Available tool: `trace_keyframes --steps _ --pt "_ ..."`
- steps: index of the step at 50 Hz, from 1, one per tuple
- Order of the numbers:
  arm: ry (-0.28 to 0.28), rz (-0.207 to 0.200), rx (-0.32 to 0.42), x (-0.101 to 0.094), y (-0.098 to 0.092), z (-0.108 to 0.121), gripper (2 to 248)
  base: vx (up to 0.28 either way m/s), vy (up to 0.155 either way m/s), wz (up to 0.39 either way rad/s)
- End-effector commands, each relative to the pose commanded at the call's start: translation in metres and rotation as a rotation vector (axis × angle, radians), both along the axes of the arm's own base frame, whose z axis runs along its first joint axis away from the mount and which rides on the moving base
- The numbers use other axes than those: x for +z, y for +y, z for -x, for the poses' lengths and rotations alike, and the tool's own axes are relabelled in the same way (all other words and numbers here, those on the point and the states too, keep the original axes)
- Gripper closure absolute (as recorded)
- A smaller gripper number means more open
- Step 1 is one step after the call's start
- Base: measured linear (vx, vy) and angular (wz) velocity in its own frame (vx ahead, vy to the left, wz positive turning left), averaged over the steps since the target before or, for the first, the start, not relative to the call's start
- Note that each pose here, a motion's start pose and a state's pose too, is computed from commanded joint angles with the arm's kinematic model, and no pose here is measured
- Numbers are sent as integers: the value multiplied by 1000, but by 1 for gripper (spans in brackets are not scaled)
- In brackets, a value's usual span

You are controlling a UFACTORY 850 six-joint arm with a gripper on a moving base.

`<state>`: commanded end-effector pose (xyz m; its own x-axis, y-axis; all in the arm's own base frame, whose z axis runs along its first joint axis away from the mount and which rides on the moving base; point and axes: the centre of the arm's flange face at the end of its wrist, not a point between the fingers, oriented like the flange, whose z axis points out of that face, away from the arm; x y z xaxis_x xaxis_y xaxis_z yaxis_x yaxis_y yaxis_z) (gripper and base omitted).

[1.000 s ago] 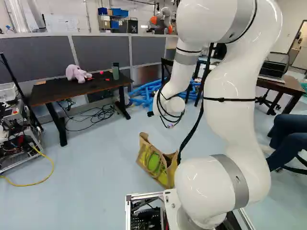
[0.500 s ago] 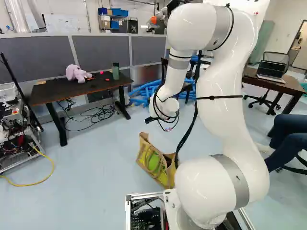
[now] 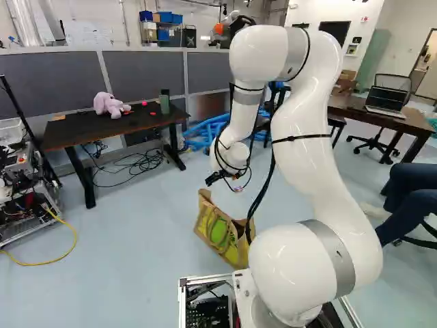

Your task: Pick up the bag on the ground and place it on the table

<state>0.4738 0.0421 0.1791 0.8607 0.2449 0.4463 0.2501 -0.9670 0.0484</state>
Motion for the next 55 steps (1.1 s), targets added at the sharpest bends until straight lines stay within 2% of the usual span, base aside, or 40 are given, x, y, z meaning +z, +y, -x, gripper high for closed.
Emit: trace_keyframes --steps 35,55 --pt "34 156 329 -48 1 -11 3 0 0 0" --pt "60 167 361 -77 1 -16 3 0 0 0"
